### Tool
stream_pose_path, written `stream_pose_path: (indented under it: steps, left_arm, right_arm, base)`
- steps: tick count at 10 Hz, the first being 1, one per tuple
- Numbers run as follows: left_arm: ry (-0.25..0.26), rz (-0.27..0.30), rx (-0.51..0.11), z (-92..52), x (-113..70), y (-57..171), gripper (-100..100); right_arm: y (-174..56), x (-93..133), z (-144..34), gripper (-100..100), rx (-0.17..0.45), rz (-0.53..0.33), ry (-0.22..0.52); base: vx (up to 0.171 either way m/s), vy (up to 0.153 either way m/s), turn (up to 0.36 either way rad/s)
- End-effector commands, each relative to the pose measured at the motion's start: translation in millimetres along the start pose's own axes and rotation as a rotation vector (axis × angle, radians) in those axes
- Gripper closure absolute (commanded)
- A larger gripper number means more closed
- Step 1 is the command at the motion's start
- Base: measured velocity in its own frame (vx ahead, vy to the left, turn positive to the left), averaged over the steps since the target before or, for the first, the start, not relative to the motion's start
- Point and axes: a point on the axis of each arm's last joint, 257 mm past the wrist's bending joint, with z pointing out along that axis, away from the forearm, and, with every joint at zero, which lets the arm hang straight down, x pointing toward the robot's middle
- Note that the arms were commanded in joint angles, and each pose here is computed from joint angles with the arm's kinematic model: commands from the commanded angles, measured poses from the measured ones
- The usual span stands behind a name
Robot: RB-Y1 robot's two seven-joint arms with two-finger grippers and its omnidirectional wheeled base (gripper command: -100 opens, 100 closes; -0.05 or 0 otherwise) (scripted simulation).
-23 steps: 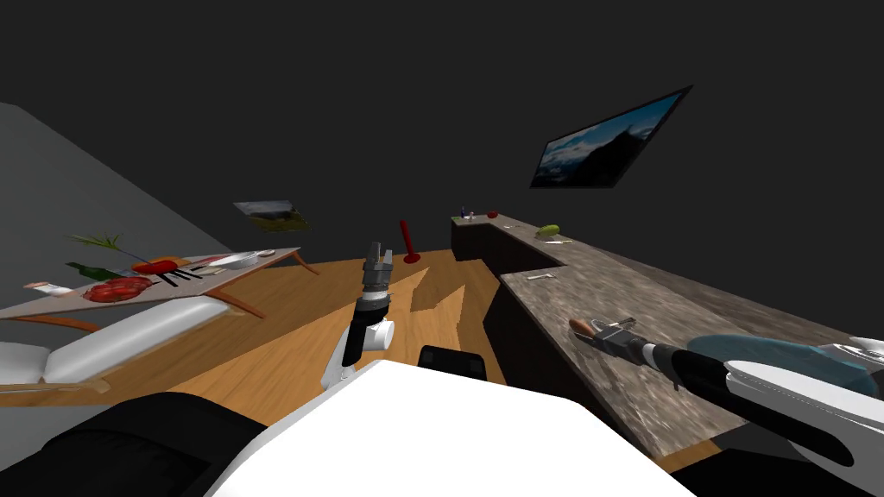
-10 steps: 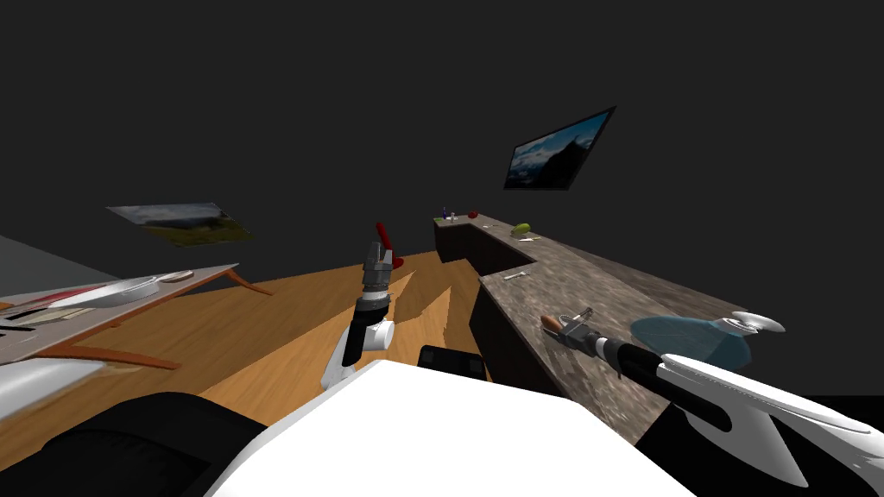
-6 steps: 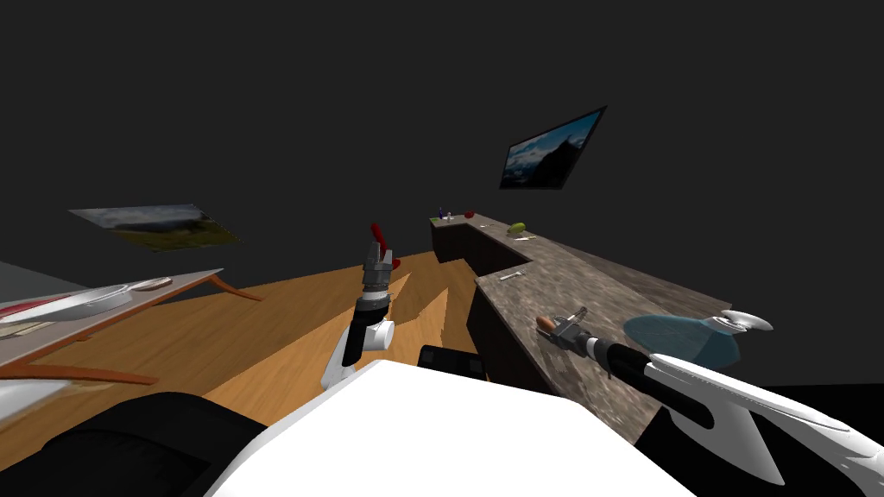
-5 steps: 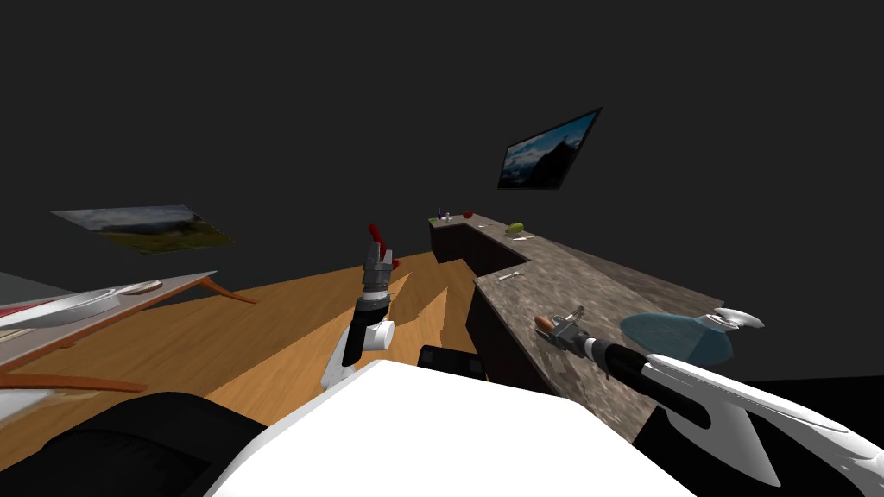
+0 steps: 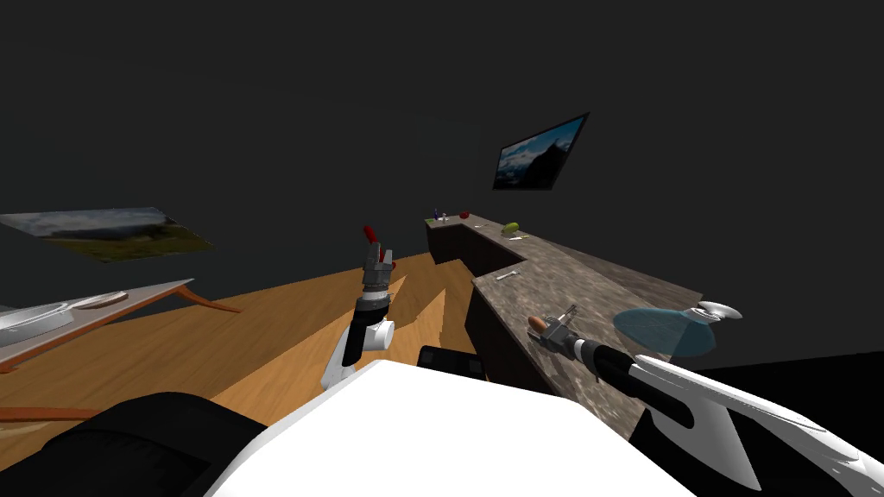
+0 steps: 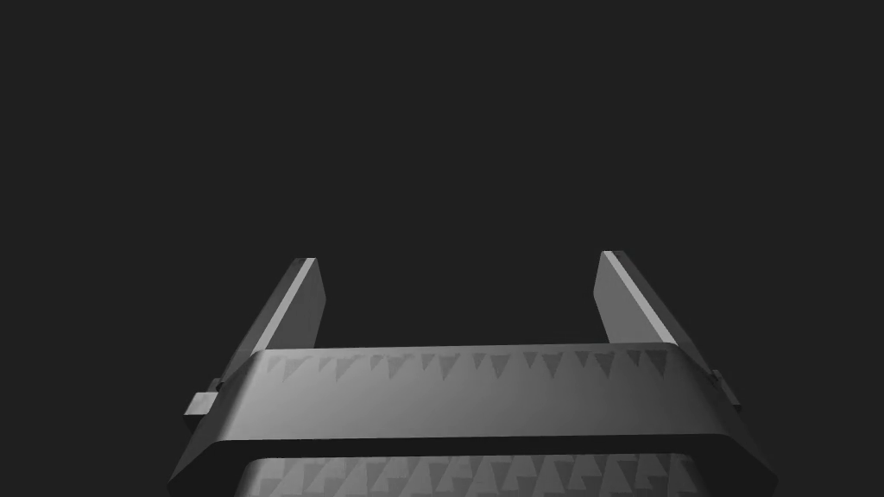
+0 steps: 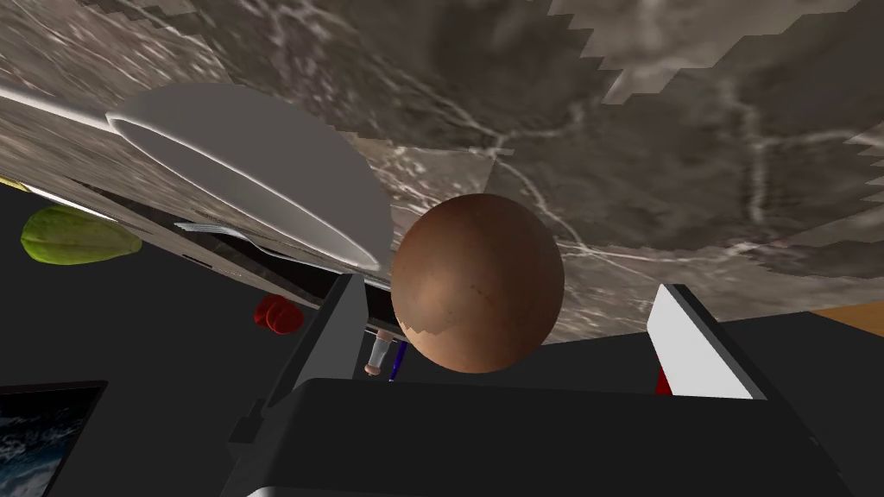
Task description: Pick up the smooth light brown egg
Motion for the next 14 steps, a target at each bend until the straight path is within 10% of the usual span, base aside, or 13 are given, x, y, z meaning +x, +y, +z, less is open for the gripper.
stream_pose_path:
  steps: [1,14]
  left_arm:
    - [0.0,0.0,0.0,0.0,0.0,0.0,0]
    - [0.0,0.0,0.0,0.0,0.0,0.0,0]
  right_arm:
    - [2.7,0.3,0.3,-100,-0.004,-0.007,-0.002]
    - [-24.8,29.8,0.9,-100,-0.004,-0.015,-0.007]
  base:
    - [-0.007,-0.007,0.022]
    - [0.014,0.031,-0.004]
